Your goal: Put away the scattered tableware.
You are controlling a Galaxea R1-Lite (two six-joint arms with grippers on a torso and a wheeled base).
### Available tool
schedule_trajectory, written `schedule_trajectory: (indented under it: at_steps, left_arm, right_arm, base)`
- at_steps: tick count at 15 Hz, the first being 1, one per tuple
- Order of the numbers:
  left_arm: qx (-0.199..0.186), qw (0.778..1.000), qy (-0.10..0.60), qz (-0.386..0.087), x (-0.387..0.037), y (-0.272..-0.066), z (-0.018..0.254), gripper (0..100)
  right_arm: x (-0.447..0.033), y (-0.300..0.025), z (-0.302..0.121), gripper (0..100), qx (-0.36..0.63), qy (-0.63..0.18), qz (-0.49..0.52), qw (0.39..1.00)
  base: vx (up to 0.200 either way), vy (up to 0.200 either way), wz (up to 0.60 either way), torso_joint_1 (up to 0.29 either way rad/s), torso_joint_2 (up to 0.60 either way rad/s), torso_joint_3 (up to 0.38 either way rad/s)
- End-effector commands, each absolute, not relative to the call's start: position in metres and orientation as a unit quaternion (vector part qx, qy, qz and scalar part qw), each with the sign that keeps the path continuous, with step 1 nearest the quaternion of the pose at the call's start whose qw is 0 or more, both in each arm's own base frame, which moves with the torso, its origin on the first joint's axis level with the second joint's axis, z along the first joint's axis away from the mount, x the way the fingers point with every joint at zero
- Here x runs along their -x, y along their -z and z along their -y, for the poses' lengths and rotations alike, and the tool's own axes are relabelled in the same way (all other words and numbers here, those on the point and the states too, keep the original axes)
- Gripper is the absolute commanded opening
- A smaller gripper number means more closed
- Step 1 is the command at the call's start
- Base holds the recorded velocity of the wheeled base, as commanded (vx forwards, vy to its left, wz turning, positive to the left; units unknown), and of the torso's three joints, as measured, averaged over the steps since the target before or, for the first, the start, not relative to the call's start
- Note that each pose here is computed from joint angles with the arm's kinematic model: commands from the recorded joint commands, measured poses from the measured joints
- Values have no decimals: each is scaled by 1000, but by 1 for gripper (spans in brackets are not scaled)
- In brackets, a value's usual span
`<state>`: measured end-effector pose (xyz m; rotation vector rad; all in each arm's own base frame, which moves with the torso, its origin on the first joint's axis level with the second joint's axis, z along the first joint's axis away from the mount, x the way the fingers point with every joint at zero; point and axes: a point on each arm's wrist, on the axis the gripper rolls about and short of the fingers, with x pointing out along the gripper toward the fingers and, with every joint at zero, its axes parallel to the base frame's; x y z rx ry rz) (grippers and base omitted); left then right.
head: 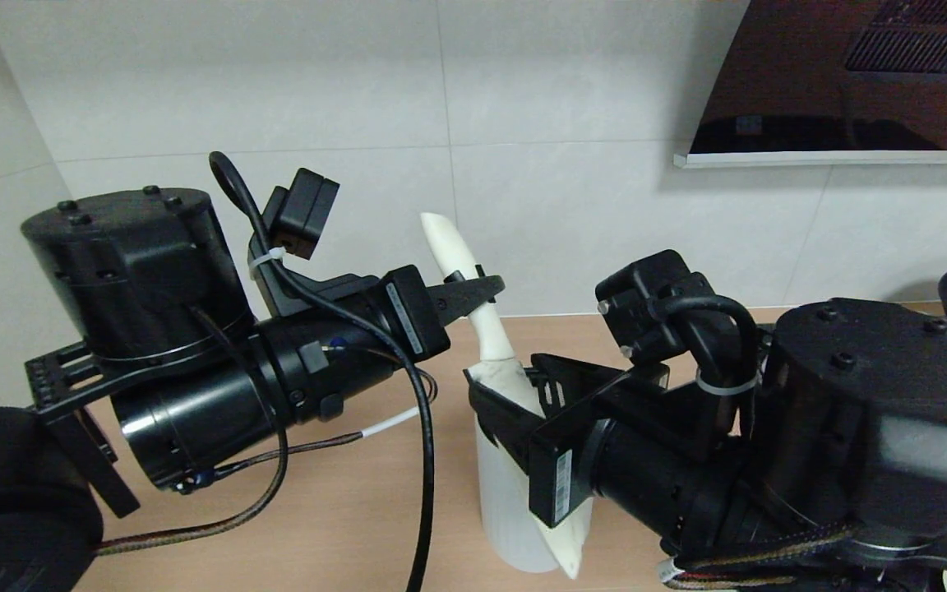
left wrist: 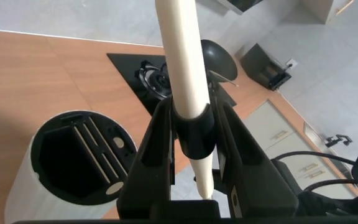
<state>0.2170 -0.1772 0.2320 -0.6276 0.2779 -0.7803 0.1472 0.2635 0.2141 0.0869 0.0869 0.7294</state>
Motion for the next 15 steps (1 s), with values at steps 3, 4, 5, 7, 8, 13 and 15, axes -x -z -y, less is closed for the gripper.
schedule_trajectory:
  at_steps: [3, 4, 5, 7, 8, 13, 15]
  left_arm:
    - [305, 866, 379, -114, -212, -244, 173, 0]
    - [305, 866, 380, -110, -209, -247, 171, 0]
    - [305, 866, 381, -106, -207, -251, 169, 0]
    - [306, 870, 372, -103, -207, -269, 168, 0]
    - [308, 877, 355, -98, -208, -283, 167, 0]
    - [281, 918, 258, -108, -224, -320, 174, 0]
    - [258, 932, 227, -116, -233, -309, 181, 0]
  right_arm:
    - [-146, -218, -260, 100, -50, -357, -39, 932]
    - [-147, -222, -256, 100, -54, -353, -34, 934]
    - [-151, -228, -248, 100, -60, -341, -26, 938]
    - [-164, -252, -208, 100, -83, -288, 9, 954]
    - [-175, -264, -182, 100, -91, -249, 27, 964]
    - [-196, -281, -110, 100, -86, -170, 42, 981]
    - [-203, -275, -109, 100, -81, -160, 31, 983]
  base:
    - [0, 0, 0, 0, 0, 0]
    - [0, 0, 0, 0, 0, 0]
    - [0, 0, 0, 0, 0, 0]
    - [0, 0, 0, 0, 0, 0]
    - [0, 0, 0, 0, 0, 0]
    - [0, 0, 0, 0, 0, 0]
    - [0, 0, 0, 0, 0, 0]
